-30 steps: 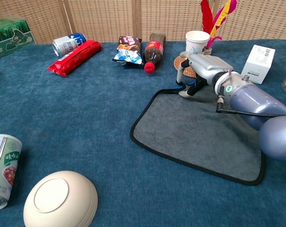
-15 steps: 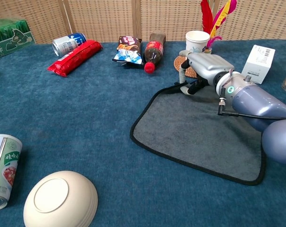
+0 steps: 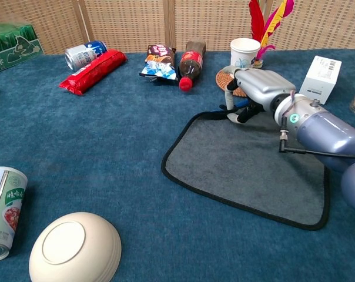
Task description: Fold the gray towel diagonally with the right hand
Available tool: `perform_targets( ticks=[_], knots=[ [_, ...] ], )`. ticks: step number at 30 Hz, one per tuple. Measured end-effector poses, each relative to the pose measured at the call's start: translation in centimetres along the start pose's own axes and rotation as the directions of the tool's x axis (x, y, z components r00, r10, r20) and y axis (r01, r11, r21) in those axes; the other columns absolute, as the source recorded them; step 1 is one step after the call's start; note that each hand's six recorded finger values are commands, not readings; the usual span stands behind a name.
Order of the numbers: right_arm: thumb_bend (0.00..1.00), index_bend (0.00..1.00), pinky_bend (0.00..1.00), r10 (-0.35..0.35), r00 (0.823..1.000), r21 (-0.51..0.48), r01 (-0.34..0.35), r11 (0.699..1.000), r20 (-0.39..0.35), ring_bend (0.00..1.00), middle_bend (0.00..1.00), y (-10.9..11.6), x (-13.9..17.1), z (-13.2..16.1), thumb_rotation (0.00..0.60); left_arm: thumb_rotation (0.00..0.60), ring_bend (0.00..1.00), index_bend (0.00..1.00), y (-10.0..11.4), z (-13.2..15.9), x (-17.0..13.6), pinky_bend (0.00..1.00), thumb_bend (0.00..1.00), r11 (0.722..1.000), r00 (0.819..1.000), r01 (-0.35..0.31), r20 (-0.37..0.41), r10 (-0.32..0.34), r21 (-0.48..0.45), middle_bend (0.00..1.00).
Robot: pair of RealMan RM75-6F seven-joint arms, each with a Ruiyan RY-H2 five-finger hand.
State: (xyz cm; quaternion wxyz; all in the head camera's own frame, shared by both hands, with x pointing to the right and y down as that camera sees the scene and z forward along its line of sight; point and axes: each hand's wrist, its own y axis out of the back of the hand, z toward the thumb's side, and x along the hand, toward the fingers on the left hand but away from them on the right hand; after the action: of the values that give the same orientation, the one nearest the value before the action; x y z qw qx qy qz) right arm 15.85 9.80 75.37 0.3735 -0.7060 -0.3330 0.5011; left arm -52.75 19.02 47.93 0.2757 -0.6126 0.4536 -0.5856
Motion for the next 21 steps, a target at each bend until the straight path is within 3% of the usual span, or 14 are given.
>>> perform_targets(
  ticks=[13,21],
  knots=[
    [0.43,0.65,0.00,-0.055,0.996,-0.005,0.054,0.999,-0.073,0.00,0.00,1.8,3.9,1.4,0.600,0.600,0.00,0.18,-0.4,0.4,0.1,0.00,0.24,1.000,1.000,0.016,0.011,-0.016,0.005,0.00],
    [0.44,0.65,0.00,-0.043,0.993,-0.011,0.042,0.999,-0.106,0.00,0.00,2.3,6.1,2.8,0.600,0.600,0.00,0.18,-0.5,0.6,0.1,0.00,0.24,1.000,1.000,0.020,0.015,-0.020,0.004,0.00]
  ],
)
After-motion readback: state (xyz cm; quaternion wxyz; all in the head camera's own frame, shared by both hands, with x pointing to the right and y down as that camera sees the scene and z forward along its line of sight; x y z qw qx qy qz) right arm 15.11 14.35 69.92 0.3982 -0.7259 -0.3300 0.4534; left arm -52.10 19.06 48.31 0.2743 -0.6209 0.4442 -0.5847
